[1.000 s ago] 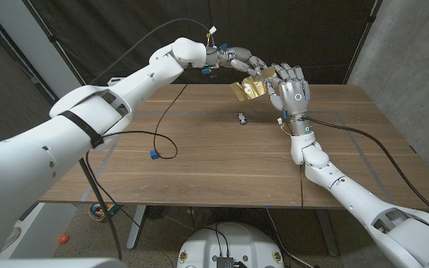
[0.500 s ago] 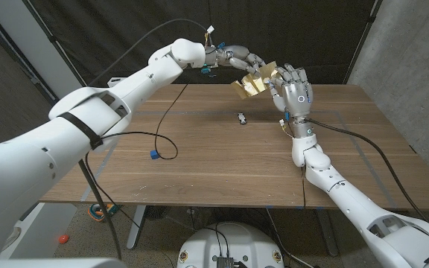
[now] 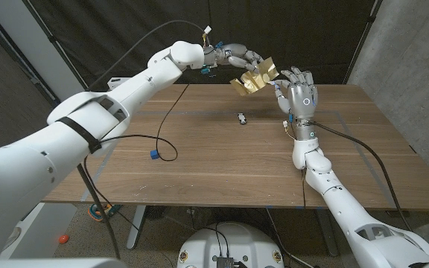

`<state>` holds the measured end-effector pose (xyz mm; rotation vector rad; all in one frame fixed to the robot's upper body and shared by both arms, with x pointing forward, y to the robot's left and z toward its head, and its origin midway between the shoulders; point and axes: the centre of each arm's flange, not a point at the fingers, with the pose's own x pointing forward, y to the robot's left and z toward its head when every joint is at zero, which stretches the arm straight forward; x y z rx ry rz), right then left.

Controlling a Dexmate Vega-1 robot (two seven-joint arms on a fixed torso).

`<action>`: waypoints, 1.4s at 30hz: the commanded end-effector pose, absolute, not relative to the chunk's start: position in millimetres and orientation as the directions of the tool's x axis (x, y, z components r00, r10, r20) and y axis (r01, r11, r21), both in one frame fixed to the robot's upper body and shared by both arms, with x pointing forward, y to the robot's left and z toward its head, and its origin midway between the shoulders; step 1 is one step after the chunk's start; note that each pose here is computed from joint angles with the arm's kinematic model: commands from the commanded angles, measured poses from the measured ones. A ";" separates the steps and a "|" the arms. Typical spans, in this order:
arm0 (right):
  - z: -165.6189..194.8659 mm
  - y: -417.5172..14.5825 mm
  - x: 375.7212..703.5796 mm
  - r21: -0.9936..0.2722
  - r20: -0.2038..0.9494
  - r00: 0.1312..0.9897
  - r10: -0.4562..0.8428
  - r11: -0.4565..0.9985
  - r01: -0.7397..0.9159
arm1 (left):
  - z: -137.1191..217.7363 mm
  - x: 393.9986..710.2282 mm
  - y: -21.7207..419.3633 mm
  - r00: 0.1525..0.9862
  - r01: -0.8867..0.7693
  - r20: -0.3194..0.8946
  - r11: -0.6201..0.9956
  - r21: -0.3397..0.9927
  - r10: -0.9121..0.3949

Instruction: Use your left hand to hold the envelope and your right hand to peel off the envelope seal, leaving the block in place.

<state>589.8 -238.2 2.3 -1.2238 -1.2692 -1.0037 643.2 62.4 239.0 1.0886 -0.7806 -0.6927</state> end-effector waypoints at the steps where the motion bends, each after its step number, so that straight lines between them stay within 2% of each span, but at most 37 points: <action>1: -3.8 -246.2 589.5 -0.088 0.996 0.087 0.012 0.134 0.987 | 229.6 646.3 80.3 0.556 0.134 0.269 0.405 0.905 -0.786; 9: 2.3 -239.9 583.3 -0.052 0.997 0.060 -0.041 0.173 0.984 | 216.1 645.7 99.4 0.554 0.161 0.323 0.480 0.862 -0.767; 21: 6.2 -217.0 572.3 -0.024 0.998 0.033 -0.045 0.191 0.981 | 187.2 639.0 138.0 0.564 0.184 0.406 0.588 0.788 -0.719; 42: 9.1 -175.9 546.1 0.029 0.995 -0.006 -0.098 0.231 0.972 | 159.9 613.0 199.6 0.550 0.191 0.425 0.603 0.775 -0.719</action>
